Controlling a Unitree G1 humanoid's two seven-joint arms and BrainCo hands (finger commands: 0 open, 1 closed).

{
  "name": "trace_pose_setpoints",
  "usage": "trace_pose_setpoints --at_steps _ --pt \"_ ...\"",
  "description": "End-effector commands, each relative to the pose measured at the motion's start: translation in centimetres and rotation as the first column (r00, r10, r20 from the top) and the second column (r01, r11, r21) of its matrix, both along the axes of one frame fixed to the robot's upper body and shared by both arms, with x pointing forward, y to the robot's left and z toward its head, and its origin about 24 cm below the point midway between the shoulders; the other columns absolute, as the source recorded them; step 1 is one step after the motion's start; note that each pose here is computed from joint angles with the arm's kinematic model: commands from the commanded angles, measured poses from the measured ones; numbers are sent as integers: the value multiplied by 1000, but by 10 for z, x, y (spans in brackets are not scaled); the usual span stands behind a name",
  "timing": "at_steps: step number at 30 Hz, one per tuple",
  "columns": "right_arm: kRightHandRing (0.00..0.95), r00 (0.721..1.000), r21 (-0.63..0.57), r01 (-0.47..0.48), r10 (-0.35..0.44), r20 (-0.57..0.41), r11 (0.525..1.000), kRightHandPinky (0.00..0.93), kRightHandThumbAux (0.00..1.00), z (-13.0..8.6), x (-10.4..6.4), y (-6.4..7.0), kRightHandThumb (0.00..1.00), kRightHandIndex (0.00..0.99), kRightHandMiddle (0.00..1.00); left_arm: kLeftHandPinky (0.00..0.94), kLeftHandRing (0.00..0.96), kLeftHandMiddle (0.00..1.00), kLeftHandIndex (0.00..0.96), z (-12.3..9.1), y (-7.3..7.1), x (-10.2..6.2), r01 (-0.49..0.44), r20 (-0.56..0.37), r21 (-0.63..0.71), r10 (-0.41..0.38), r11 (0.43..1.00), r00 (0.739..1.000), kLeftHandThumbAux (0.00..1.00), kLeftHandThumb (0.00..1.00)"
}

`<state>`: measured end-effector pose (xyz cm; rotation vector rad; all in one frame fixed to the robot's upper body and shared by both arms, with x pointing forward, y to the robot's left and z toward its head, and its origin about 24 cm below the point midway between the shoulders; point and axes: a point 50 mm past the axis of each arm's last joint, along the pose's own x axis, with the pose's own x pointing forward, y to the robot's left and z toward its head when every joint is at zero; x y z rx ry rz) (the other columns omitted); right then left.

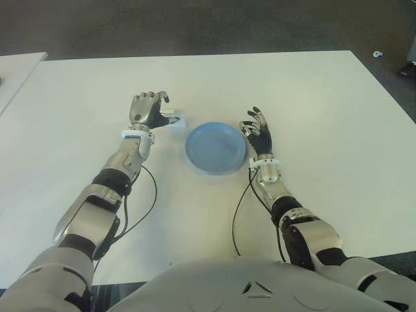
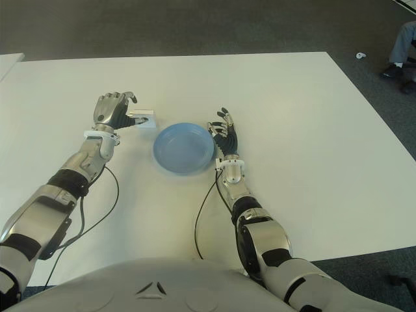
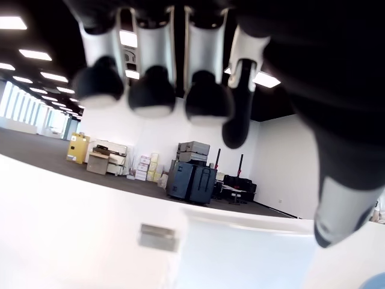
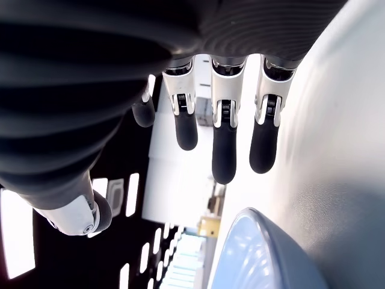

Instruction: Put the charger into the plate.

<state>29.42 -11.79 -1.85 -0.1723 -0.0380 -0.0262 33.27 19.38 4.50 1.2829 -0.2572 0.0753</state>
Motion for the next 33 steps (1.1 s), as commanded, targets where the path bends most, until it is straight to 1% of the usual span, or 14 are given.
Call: trace_pose_setpoints --at_steps 1,2,3,4,7,8,10,11,14,17,21,26,30,33 --pt "300 955 -25 30 -36 -296 999 339 603 -57 -46 -6 0 0 185 729 810 821 441 -7 1 0 31 -52 11 -30 999 998 694 734" --pt "302 955 -25 30 -36 -296 999 339 606 -57 -46 -6 0 0 187 638 705 723 436 -8 2 1 38 -62 15 -37 999 997 693 723" --pt "303 955 -25 30 -36 -296 999 339 609 -57 -46 -6 0 0 188 578 637 660 433 -10 3 3 47 -86 31 -44 998 995 692 717" --pt "304 955 -25 30 -36 -295 999 338 611 -57 -45 -6 0 0 190 439 481 512 380 -11 4 5 53 -102 41 -49 998 994 608 641" --pt "306 955 -26 29 -35 -296 999 336 613 -57 -45 -6 0 0 192 264 291 330 299 -13 4 6 99 -139 100 -85 990 987 512 548" --pt "307 954 -27 28 -35 -297 999 333 613 -57 -45 -6 0 0 193 169 186 218 221 -13 4 6 118 -150 124 -99 985 984 459 496" --pt "307 954 -27 28 -35 -297 999 330 615 -57 -45 -5 0 0 193 69 76 93 125 -13 5 6 139 -164 158 -113 978 980 386 438" --pt "307 954 -27 28 -35 -297 999 329 615 -57 -45 -5 0 0 194 55 60 74 107 -12 5 7 158 -174 197 -124 968 977 374 427" --pt "305 954 -25 29 -35 -297 999 333 621 -57 -46 -5 0 0 189 17 19 24 35 -10 7 11 200 -204 285 -144 937 968 284 340" --pt "304 954 -23 28 -33 -297 999 334 625 -57 -46 -5 0 0 186 5 6 7 11 -9 10 14 211 -245 339 -131 917 961 225 279" --pt "303 954 -23 26 -32 -297 999 330 625 -57 -46 -5 0 0 184 1 1 1 2 -10 12 16 210 -285 363 -107 908 953 183 217" --pt "303 954 -18 23 -27 -299 1000 332 628 -57 -46 -5 0 0 182 0 0 0 0 -10 12 20 172 -329 359 -48 917 943 158 163" --pt "304 955 -13 19 -22 -297 1000 344 630 -57 -46 -5 1 0 182 0 0 0 0 -15 -5 14 129 -329 330 -14 935 944 144 137" --pt "304 956 -16 16 -20 -294 1000 339 629 -57 -46 -5 5 0 183 0 0 0 0 -20 -17 4 62 -316 299 37 952 948 145 132"
